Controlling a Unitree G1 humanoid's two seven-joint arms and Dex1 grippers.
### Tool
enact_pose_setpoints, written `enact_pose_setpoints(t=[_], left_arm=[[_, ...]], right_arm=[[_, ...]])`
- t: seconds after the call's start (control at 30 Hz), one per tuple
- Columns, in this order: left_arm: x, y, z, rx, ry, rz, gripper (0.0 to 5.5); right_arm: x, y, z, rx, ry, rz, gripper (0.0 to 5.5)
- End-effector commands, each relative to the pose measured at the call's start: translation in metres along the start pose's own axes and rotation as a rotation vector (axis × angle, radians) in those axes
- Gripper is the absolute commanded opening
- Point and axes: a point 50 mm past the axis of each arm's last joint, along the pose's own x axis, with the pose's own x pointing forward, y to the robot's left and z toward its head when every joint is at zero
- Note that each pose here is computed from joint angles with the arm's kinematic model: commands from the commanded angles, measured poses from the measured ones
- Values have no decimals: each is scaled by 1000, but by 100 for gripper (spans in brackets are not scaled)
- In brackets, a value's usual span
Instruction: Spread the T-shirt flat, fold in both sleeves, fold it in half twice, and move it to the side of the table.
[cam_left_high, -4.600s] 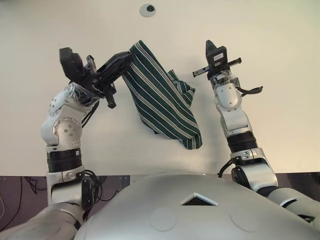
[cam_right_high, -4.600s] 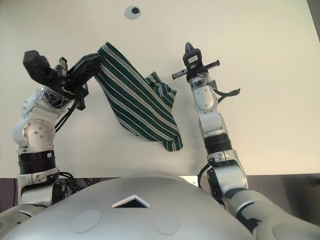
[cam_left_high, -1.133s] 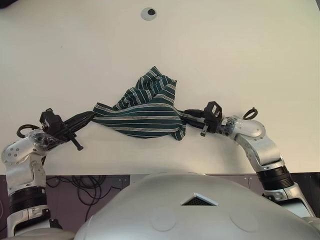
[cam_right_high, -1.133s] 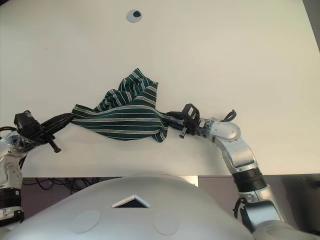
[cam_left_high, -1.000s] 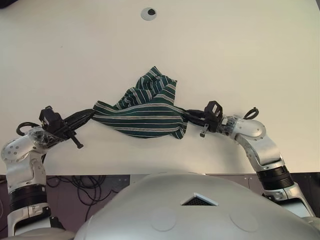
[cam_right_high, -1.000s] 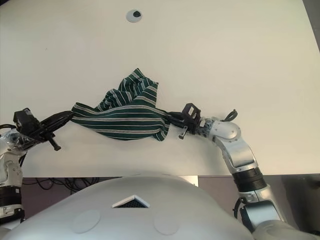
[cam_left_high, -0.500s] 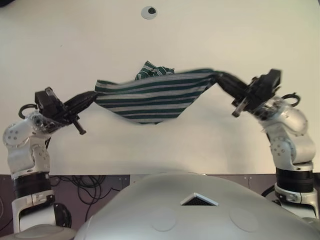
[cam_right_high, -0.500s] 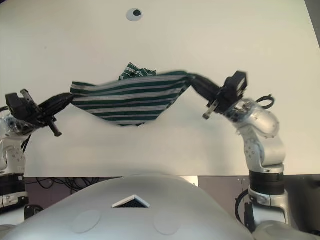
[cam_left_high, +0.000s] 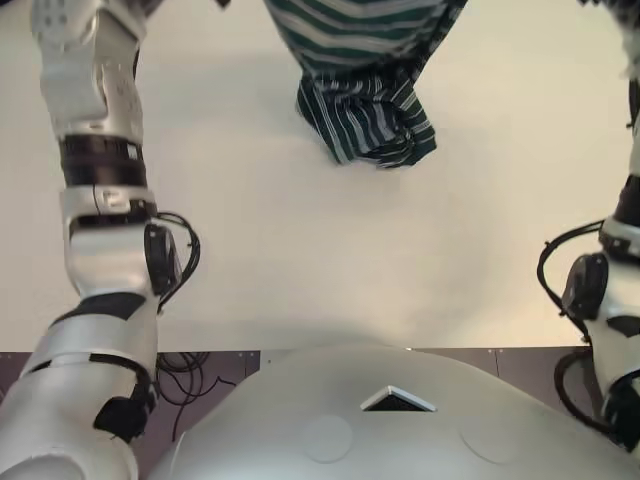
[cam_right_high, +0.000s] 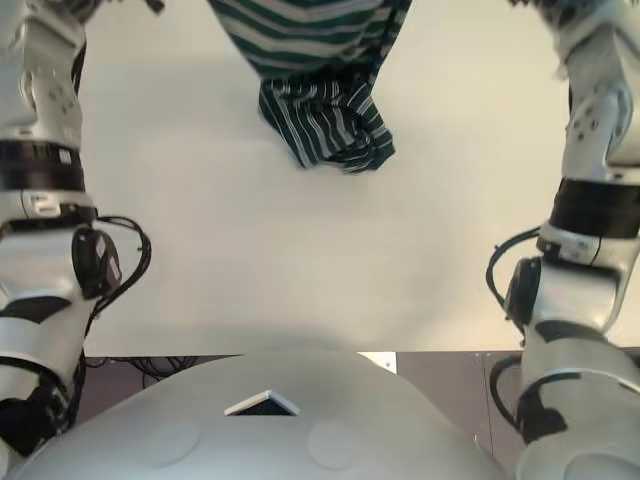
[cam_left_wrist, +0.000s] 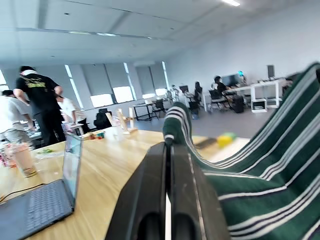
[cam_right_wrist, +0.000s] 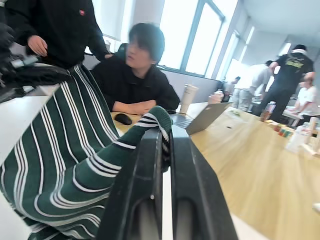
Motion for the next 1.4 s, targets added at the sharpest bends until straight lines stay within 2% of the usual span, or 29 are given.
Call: enact_pose_setpoints(t=[0.03,0.37,0.6,1.0,1.2,1.4], left_arm=[[24,20,22,-43,-25,101,0],[49,34,47,-22,27,293,0],[55,39,71,40,35,381,0],[63,40,131,87,-128,384,0],[38,51,110,93,-83,206,0],[-24,61,74,96,-19,-130,0]], right_arm=[[23,-38,23,-74,17,-106,1],[56,-61,50,-181,44,-213,1],[53,-74,68,-233,22,-361,1],[49,-81,114,-304,-124,-432,1],[34,-79,95,-380,-95,-234,1],[-18,-56,59,-470,-42,80,1]])
